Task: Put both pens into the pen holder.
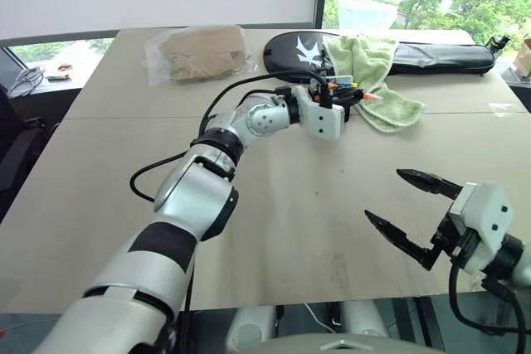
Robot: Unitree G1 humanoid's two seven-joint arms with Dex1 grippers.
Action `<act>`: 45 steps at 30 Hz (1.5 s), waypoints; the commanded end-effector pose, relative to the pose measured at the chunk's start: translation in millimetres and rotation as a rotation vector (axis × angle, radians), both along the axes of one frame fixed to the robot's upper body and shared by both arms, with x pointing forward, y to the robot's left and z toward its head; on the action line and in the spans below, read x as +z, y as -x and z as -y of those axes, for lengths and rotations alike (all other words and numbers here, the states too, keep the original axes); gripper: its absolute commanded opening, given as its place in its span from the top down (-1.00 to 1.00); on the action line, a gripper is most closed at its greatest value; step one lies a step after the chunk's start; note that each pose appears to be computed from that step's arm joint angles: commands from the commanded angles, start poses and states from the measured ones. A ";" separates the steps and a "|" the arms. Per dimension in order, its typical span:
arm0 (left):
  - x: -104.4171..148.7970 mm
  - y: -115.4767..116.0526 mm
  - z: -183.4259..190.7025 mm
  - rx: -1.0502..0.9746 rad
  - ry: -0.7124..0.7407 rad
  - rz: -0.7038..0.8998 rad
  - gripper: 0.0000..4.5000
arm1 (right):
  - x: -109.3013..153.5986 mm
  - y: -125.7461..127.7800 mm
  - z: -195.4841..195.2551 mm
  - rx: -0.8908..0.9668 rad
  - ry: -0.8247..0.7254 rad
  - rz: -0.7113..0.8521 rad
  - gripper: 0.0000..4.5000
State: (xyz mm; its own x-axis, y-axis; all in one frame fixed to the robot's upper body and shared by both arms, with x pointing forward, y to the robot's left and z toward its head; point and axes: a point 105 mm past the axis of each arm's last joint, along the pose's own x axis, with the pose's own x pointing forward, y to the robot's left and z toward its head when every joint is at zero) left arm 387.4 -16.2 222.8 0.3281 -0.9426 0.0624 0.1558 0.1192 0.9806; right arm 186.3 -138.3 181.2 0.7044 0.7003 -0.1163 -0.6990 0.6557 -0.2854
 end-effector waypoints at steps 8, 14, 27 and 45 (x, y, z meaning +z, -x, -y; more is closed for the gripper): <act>23.5 0.0 9.5 -0.008 0.073 0.025 0.93 | 10.9 5.8 -4.8 0.007 -0.001 0.066 -1.00; 1.5 -15.3 7.1 0.094 0.012 -0.070 0.93 | 10.6 7.3 -3.0 -0.005 -0.001 0.064 -1.00; 0.7 -23.0 14.2 0.144 0.044 -0.167 0.93 | 9.0 13.3 -1.8 -0.039 -0.014 0.066 -1.00; 51.6 -14.5 -25.6 -0.134 0.428 -0.530 -0.90 | 7.2 1.8 1.0 -0.123 0.021 0.088 -1.00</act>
